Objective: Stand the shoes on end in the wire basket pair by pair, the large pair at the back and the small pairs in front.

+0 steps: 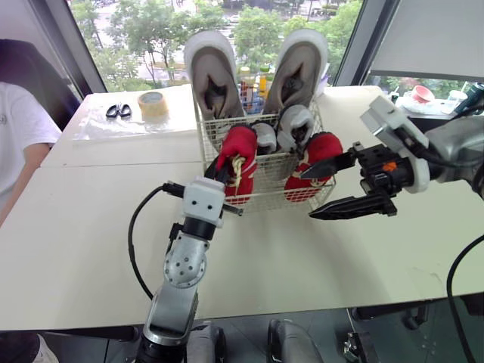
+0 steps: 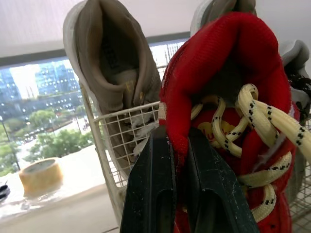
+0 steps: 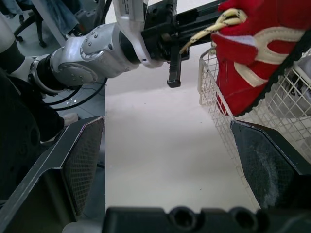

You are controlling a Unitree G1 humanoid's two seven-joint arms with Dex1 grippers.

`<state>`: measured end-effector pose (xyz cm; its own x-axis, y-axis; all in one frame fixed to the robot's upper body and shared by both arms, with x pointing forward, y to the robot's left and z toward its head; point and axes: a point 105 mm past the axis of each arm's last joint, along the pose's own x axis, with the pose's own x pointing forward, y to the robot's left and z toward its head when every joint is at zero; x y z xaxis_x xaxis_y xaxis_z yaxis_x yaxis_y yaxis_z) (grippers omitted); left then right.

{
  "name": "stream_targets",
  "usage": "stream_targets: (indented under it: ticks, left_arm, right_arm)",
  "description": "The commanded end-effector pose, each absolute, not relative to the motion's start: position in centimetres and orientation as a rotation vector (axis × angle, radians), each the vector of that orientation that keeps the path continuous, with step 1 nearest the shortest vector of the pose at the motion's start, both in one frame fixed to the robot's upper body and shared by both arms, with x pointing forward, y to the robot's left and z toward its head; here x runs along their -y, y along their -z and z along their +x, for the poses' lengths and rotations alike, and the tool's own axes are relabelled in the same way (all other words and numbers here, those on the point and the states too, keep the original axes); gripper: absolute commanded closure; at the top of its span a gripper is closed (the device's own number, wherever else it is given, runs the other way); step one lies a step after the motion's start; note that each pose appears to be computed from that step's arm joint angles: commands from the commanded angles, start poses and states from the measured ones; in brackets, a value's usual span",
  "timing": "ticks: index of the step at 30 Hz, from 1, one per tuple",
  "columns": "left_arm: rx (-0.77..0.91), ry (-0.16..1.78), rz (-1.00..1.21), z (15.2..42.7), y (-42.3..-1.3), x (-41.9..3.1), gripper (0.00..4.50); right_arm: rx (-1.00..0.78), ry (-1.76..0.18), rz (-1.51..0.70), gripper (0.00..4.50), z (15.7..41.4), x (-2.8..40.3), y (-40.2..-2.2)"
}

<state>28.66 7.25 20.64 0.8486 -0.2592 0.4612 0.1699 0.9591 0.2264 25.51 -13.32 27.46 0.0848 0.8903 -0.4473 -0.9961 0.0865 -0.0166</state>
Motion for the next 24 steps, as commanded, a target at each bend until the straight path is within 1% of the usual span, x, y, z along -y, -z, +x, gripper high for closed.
stream_targets:
  ticks: [1, 5, 8, 12, 15, 17, 19, 20, 21, 22, 24]
  left_arm:
    - [0.452, 0.231, 0.203, 28.6, -19.9, -7.9, 4.48]
    - [0.431, 0.268, 0.183, 28.2, -20.2, -7.9, 4.48]
    - [0.395, 0.296, 0.116, 28.0, -20.3, -8.2, 3.39]
    - [0.327, 0.353, 0.069, 27.6, -20.7, -9.3, 1.45]
    - [0.300, 0.438, 0.043, 26.7, -21.9, -10.6, 1.45]
    - [0.317, 0.473, 0.092, 26.3, -23.1, -11.3, 1.45]
    - [0.278, 0.541, 0.095, 26.1, -23.4, -11.4, 1.45]
    - [0.249, 0.577, 0.151, 26.1, -23.5, -11.9, 1.45]
    - [0.220, 0.579, 0.181, 26.8, -24.1, -13.3, 1.45]
    - [0.204, 0.574, 0.197, 27.2, -24.7, -14.3, 1.45]
    - [0.120, 0.627, 0.202, 27.4, -24.8, -15.4, 1.45]
  right_arm:
    - [-0.310, -1.452, -0.380, 0.00, 25.4, 13.4, -28.5]
    - [-0.305, -1.452, -0.378, 0.00, 25.5, 13.3, -28.4]
    - [-0.305, -1.451, -0.376, 0.00, 25.6, 13.3, -28.3]
    - [-0.309, -1.451, -0.371, 0.00, 25.6, 13.4, -28.1]
    - [-0.311, -1.454, -0.364, 0.00, 25.6, 13.5, -28.0]
    - [-0.312, -1.457, -0.361, 0.00, 25.5, 13.5, -27.9]
    - [-0.317, -1.460, -0.355, 0.00, 25.4, 13.6, -27.7]
    - [-0.324, -1.468, -0.344, 0.00, 25.2, 13.6, -27.6]
    - [-0.328, -1.473, -0.326, 0.00, 25.0, 13.5, -27.5]
    - [-0.330, -1.477, -0.313, 0.00, 24.8, 13.5, -27.5]
    - [-0.330, -1.476, -0.295, 0.00, 24.6, 13.5, -27.1]
